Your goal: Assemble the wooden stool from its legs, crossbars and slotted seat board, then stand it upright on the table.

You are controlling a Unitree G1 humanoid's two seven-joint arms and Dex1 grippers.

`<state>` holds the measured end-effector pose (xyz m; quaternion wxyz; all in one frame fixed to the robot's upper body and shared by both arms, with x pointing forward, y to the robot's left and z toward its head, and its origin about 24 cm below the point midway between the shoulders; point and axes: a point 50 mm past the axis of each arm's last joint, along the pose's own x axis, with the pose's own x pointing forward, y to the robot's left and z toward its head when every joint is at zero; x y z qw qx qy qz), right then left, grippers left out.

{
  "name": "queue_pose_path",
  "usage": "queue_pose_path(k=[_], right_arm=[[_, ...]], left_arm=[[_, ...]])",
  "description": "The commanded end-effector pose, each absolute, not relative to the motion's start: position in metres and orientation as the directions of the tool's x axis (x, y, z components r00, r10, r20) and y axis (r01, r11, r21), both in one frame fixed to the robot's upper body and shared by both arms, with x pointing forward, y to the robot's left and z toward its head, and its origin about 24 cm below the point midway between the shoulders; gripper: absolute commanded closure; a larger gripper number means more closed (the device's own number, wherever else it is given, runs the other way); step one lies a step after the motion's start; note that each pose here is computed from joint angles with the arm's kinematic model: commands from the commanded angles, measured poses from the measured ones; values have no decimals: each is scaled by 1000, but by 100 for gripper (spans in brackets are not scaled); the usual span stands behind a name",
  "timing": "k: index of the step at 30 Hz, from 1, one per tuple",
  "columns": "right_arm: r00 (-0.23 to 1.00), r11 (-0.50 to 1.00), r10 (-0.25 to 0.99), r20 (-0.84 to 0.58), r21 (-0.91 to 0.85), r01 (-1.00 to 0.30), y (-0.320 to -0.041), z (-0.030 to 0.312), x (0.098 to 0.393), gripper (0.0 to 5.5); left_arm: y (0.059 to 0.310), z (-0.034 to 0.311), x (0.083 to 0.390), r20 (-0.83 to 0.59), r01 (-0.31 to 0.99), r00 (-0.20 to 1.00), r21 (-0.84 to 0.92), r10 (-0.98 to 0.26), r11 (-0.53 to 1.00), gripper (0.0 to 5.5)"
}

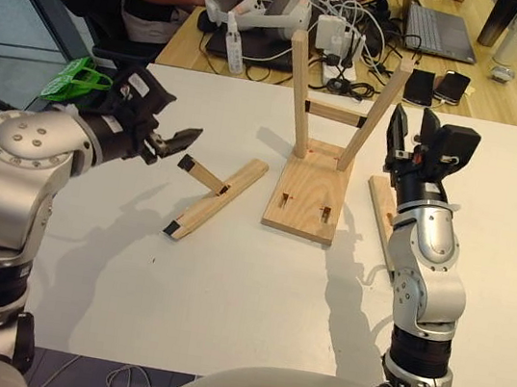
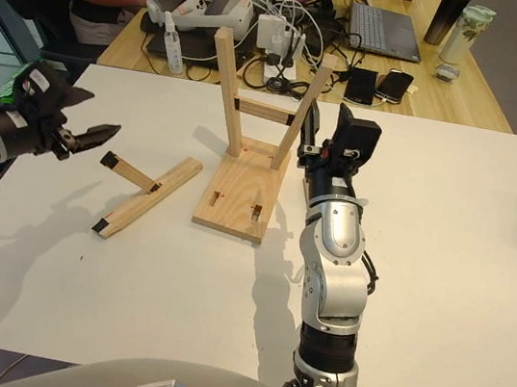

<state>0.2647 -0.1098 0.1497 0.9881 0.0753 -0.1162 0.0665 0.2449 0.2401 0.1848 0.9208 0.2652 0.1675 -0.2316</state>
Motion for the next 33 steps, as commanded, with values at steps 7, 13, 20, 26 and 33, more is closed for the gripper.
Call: queue_pose_path(k=[7,13,20,26,33], right_arm=[[964,979,125,235,130,-159,-108,151,266,330],[967,980,117,228,129,-149,-109,150,267,330],[969,981,101,225,140,-134,-108,150,267,330],[972,978,87,219,168,-126,-102,147,265,330],[974,975,60,219,196,-104,-97,144,263,330]], left_arm=[[242,146,250,-509,499,799,264,-320,825,276],[243,138,249,-522,494,788,218,-327,842,377],[248,132,250,-591,554,720,173,-365,814,487],[258,126,264,-684,672,589,120,-430,731,509],[272,120,299,-776,741,470,88,-421,666,509]])
